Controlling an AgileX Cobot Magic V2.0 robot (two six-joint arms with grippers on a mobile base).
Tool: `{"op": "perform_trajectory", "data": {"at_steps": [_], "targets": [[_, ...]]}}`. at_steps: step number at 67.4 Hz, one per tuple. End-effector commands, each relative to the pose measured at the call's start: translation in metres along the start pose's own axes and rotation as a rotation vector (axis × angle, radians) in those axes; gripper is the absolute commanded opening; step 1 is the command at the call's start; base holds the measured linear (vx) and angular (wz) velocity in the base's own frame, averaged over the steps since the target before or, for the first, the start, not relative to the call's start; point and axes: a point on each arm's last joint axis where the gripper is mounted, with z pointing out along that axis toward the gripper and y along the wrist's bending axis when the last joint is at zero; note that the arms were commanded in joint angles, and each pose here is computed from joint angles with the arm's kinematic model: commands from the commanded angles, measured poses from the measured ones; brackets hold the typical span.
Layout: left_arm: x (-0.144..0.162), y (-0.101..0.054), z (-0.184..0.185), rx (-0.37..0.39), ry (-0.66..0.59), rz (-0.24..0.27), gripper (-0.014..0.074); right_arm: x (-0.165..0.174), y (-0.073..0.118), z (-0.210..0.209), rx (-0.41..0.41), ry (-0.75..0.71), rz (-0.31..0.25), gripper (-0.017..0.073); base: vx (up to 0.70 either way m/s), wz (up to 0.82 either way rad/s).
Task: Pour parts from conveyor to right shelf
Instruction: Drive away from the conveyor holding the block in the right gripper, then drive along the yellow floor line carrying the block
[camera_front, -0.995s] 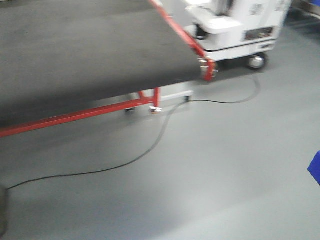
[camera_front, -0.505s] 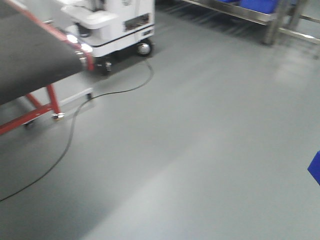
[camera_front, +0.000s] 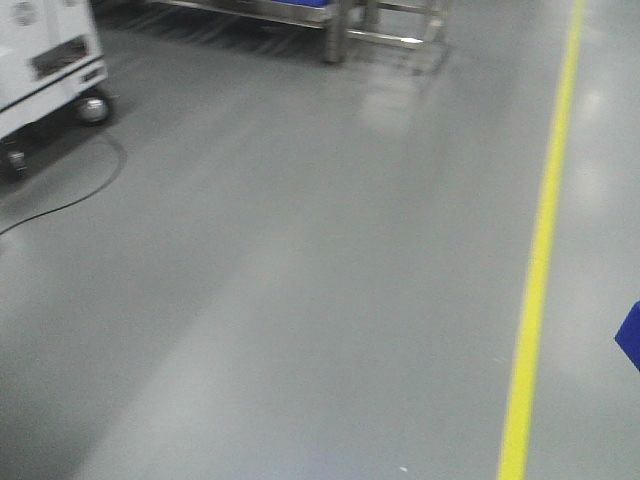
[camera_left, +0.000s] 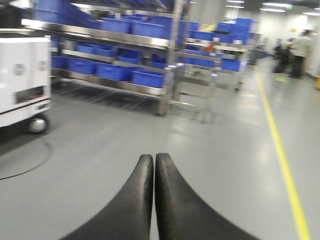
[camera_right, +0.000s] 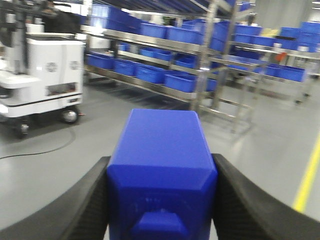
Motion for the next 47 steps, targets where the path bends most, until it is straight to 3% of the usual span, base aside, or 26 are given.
{"op": "perform_trajectory", "data": {"at_steps": [1,29,47], "targets": [[0.0001,-0.0004,0.0002,0.015,-0.059,-0.013,-0.0006,-0.0160,-0.0028,-0.0035,0.027,-0.105,-0.007,-0.0001,-0.13,-0.85],[0.0001,-0.0004,0.0002,0.015,-0.059,-0.013,-0.0006,-0.0159,-0.0027,-0.0035,0.027,-0.104,-0.006,-0.0001,-0.06,-0.94],[0.0001,-0.0004,0.0002,0.015,-0.059,-0.013,-0.0006,-0.0159,-0.0027,-0.0035,0.027,-0.104,-0.006,-0.0001,0.06,-0.59]]}}
